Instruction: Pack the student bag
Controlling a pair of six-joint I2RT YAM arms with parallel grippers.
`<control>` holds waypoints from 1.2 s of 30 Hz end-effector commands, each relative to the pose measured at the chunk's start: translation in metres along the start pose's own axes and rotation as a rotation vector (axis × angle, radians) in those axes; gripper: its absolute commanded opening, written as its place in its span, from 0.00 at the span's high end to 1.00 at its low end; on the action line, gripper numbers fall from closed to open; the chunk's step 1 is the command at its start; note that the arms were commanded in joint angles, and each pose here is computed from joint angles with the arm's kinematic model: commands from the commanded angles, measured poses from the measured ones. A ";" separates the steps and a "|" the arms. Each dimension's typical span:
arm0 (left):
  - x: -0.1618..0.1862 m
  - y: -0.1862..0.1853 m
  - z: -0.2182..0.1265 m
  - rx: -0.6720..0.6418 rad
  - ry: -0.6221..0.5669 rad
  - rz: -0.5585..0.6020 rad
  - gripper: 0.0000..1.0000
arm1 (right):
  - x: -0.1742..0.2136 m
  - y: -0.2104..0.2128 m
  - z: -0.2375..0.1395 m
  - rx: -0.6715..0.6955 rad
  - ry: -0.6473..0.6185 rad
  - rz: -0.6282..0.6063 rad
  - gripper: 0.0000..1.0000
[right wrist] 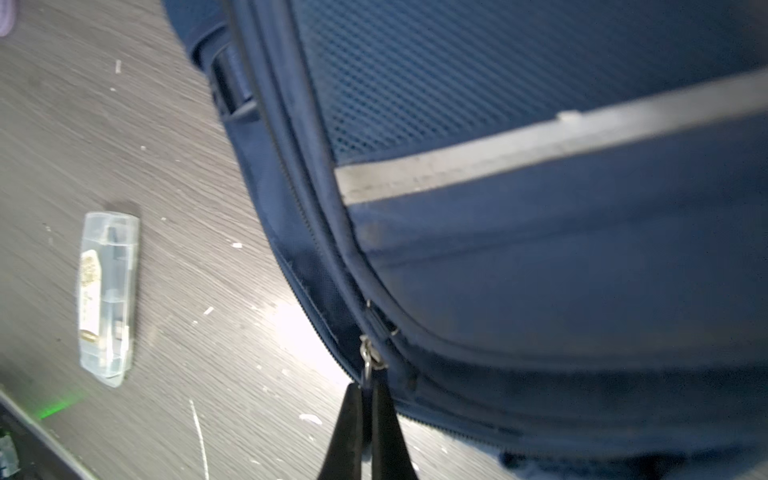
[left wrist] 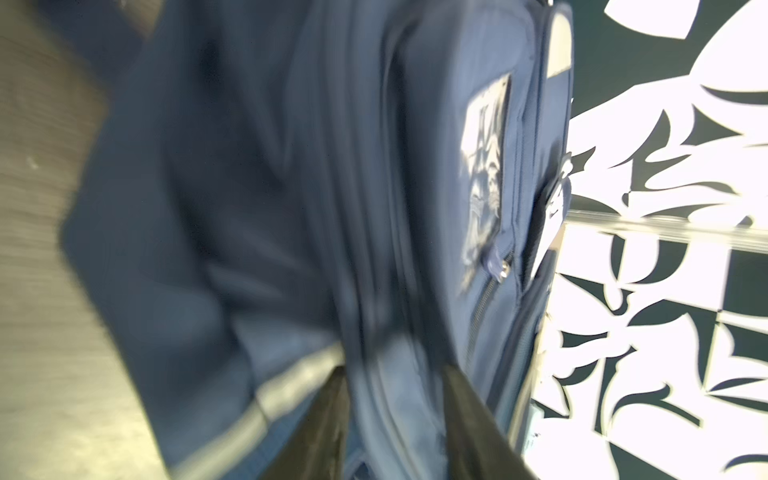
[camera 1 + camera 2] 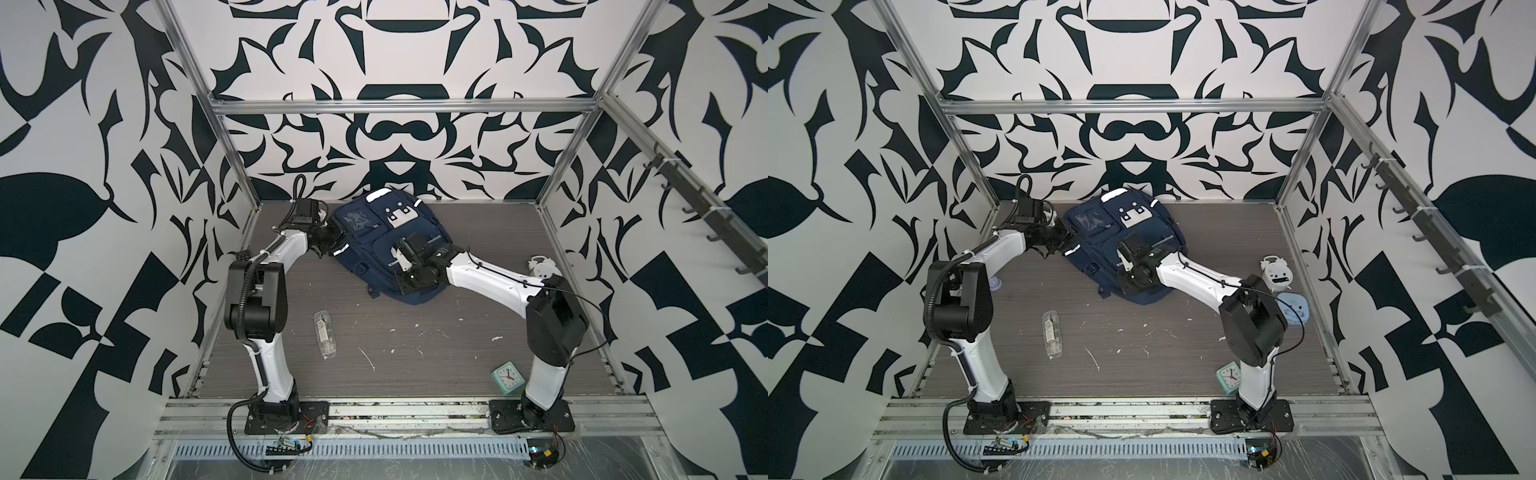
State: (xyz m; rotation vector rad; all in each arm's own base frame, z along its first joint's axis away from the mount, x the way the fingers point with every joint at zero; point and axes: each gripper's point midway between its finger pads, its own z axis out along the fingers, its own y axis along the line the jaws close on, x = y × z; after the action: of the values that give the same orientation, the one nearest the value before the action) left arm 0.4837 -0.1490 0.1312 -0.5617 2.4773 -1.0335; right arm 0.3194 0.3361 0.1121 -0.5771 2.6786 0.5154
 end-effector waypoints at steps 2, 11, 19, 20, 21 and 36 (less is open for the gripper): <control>0.030 0.003 -0.014 -0.009 0.051 0.009 0.50 | -0.031 0.040 -0.016 -0.119 -0.084 -0.013 1.00; 0.099 0.016 -0.034 -0.019 0.124 0.040 0.50 | -0.039 0.060 -0.010 -0.184 -0.081 -0.027 1.00; 0.125 0.009 -0.014 -0.001 0.180 0.058 0.52 | -0.046 0.073 -0.011 -0.224 -0.086 -0.033 1.00; 0.126 0.008 -0.011 0.000 0.183 0.061 0.52 | -0.047 0.075 -0.012 -0.228 -0.089 -0.036 1.00; 0.126 0.008 -0.009 0.000 0.184 0.062 0.52 | -0.048 0.076 -0.014 -0.230 -0.090 -0.038 1.00; 0.112 0.001 0.001 0.006 0.168 0.072 1.00 | -0.040 0.070 -0.019 -0.202 -0.072 -0.055 1.00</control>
State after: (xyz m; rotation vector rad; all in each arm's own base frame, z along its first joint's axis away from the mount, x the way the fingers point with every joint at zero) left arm 0.3796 -0.2071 0.0986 -0.4206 2.6468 -1.1209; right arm 0.3209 0.3883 0.1246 -0.6191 2.6604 0.7023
